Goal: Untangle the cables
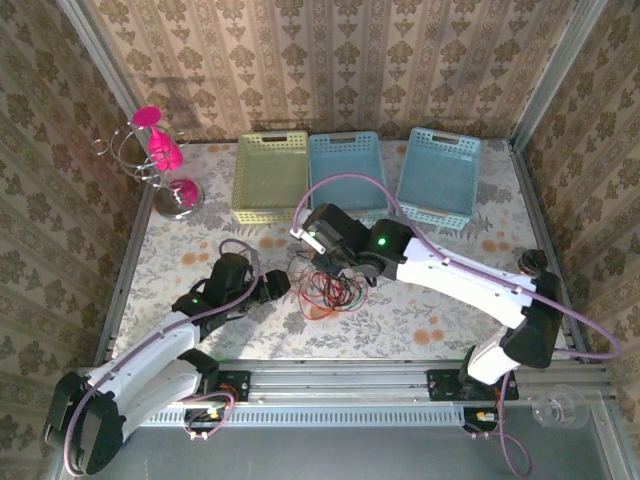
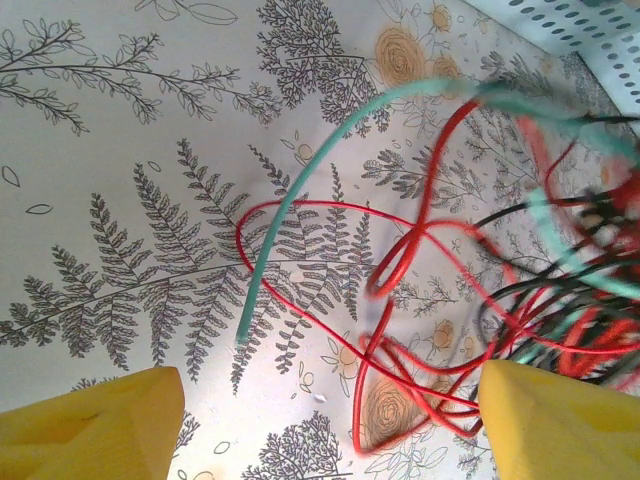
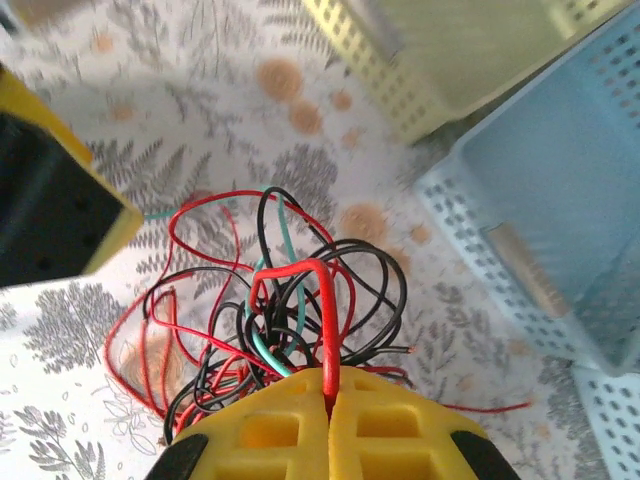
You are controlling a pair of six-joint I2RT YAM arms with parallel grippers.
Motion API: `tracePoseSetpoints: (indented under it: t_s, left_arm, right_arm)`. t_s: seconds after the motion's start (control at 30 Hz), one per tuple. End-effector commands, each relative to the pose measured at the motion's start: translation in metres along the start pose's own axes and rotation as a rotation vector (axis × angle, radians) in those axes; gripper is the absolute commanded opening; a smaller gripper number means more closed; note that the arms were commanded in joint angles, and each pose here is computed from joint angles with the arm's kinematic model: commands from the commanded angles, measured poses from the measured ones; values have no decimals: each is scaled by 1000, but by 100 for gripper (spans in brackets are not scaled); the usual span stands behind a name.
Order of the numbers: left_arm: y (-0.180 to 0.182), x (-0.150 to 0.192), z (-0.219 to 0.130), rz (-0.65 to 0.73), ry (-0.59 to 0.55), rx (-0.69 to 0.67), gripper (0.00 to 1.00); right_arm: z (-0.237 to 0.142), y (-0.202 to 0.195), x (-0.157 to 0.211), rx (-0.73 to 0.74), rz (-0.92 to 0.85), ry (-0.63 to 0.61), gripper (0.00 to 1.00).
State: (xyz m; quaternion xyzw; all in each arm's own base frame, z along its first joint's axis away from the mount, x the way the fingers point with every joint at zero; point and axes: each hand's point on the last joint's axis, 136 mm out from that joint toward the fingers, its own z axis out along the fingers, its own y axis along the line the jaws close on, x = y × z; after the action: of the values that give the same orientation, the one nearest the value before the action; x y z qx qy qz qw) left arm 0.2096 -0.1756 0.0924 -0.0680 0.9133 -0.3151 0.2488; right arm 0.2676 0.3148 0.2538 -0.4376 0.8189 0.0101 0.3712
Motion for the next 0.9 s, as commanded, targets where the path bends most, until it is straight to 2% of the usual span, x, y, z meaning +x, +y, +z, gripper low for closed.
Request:
tracePoseSetpoints:
  t_s: [0.0,0.17,0.27,0.33,0.43,0.5,0.57,0.77,0.87]
  left_arm:
    - [-14,-12,-3,3,-27,44,79]
    - [-21,-15,-3,11,-21,57,79]
    - [-20,-14,-2,8,-19,55,79]
    - [-21,-14,-2,10,-20,59,79]
    - [-24,-14,-3,21,-13,66,79]
    - [-31,-15,-5,33,-8,92,80]
    - [-36,-15,-9,54,-9,103,81]
    - [-34,-8,-13,86,-16,100,82]
    - [-33,-4,-13,90,-1,103,82]
  right_arm:
    - [-46,-32,-29,98,26,-115,0]
    - [-69,-39,-47,81,38,-164,0]
    - [-44,-27,-31,23,64,-108,0]
    - [-36,-27,-26,35,77,-85,0]
    - [-58,-33,-44,16,144,-190,0]
    - [-67,-40,-50,31,179,-205,0]
    - [-60,-41,-46,48,193,-174,0]
    - [-6,-28,-2,22,281,-50,0]
    - [-13,-27,-5,6,304,-68,0]
